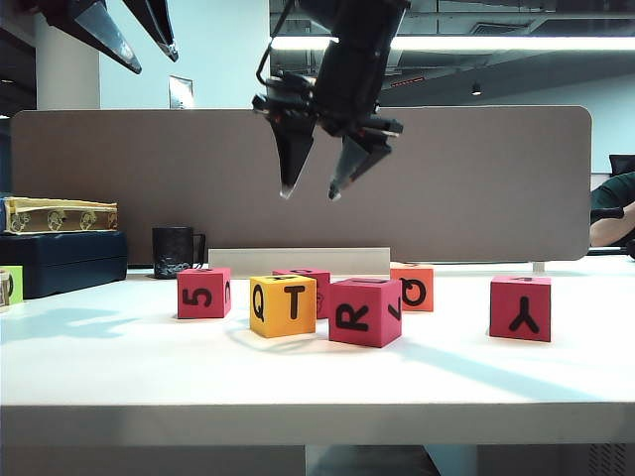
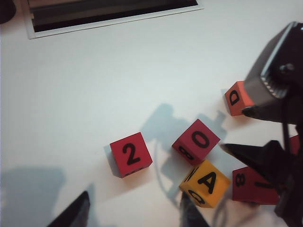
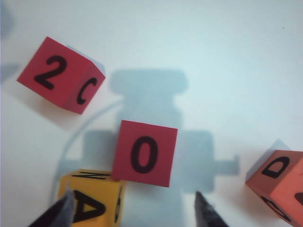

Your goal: Select the appropriate blocks from the scattered letter blocks on the table and arrange them in a row to spell out "2024".

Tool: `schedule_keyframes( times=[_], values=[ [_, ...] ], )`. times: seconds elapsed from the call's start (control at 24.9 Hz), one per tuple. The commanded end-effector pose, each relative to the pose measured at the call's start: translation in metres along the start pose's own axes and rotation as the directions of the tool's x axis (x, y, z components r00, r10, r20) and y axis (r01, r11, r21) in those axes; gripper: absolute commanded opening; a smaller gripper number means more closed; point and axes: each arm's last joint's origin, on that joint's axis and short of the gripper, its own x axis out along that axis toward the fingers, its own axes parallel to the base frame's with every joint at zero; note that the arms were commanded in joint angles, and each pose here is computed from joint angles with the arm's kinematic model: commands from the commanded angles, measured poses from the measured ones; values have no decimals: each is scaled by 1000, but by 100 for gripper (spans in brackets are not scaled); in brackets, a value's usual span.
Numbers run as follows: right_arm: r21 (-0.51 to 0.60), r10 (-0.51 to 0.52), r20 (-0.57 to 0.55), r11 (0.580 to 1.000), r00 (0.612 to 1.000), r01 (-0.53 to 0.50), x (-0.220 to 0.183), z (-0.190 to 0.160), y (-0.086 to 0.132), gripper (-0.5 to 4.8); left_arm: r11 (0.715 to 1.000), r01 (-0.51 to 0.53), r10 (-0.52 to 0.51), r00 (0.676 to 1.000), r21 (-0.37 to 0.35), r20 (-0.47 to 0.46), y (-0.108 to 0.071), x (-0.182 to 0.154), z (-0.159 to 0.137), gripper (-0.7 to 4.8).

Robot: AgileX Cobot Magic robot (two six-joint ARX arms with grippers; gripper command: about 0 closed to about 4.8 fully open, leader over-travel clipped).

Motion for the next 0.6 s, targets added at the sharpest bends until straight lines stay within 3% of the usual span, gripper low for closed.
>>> schedule_keyframes(
  times=[0.04,0.2,0.32,0.6],
  values=[
    [19,16,-51,1000,999,-15,18,-5,-6,338,1000,5,-5,1000,9,26,-1,-7,2,236],
    [49,37,-84,998,996,-33,38,-8,-11,339,1000,5,-6,999,13,48,-2,-13,4,237],
    [58,75,-90,996,993,-70,53,-9,-11,479,1000,5,-6,997,17,73,-3,-17,5,236],
    [62,94,-86,994,992,-89,67,-11,-10,479,1000,4,-7,994,22,106,-4,-22,11,236]
  ],
)
